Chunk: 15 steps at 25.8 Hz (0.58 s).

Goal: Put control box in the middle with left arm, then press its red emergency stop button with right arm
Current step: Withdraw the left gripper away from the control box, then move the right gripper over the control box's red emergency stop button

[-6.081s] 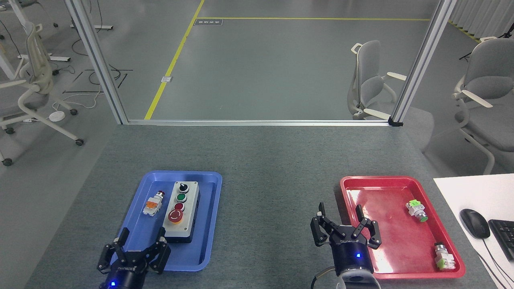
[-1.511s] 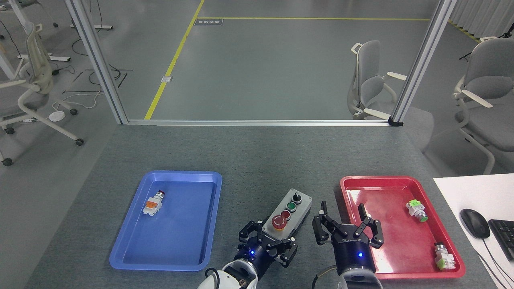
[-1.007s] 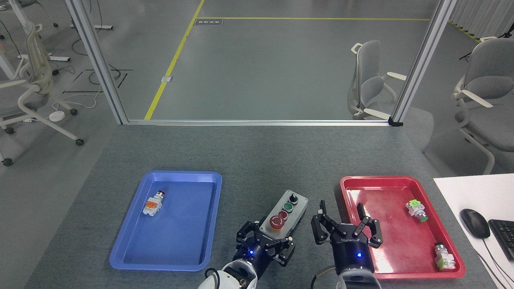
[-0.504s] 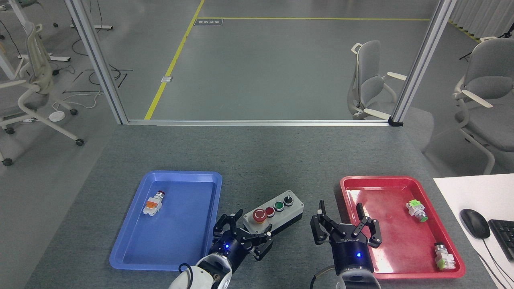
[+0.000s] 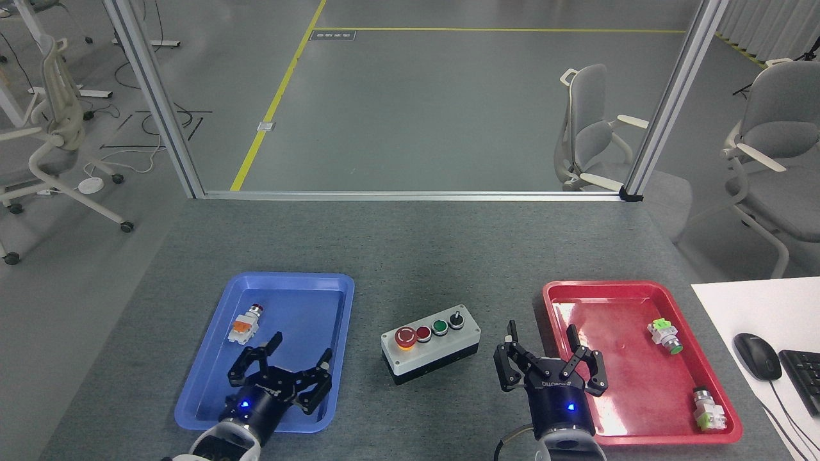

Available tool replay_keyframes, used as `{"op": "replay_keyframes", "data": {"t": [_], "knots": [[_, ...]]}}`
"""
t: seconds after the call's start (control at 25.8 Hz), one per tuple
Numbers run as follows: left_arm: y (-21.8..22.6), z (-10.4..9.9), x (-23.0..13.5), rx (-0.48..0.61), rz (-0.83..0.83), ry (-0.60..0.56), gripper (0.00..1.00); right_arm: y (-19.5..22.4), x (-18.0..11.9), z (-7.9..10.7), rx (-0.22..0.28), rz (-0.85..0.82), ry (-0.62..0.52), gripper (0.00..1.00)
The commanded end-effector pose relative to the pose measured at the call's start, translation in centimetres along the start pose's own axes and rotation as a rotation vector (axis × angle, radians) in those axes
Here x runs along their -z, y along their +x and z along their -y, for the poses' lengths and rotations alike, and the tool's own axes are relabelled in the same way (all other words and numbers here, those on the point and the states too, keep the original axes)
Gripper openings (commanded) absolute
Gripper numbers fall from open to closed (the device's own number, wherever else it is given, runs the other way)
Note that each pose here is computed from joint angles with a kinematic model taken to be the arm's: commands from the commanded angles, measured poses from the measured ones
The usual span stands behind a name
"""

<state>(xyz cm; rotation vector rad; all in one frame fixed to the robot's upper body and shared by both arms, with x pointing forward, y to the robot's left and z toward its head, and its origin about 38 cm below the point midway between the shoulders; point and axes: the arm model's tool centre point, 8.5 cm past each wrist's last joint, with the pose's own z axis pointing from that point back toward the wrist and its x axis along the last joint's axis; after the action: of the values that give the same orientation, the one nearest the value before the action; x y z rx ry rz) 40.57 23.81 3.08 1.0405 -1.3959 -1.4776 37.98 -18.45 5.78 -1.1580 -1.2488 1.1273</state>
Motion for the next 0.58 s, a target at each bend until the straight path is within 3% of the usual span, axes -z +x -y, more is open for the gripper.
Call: {"op": "replay_keyframes", "data": {"t": [0.0, 0.27, 0.43, 0.54], "knots": [[-6.2, -3.8, -1.5, 0.006, -0.138, 0.105, 0.99, 0.1, 0.0, -0.1, 0.000, 0.001, 0.002, 0.98], [-16.2, -9.0, -4.1, -0.023, -0.398, 0.262, 0.99, 0.9, -0.1, -0.4, 0.006, 0.020, 0.010, 0.97], [-18.1, -9.5, -2.9, -0.067, -0.465, 0.272, 0.99, 1.8, -0.1, -0.9, 0.007, 0.040, 0.025, 0.94], [-17.8, -9.2, -2.2, -0.119, -0.519, 0.283, 0.99, 2.8, 0.0, -1.1, 0.021, 0.056, 0.031, 0.80]]}}
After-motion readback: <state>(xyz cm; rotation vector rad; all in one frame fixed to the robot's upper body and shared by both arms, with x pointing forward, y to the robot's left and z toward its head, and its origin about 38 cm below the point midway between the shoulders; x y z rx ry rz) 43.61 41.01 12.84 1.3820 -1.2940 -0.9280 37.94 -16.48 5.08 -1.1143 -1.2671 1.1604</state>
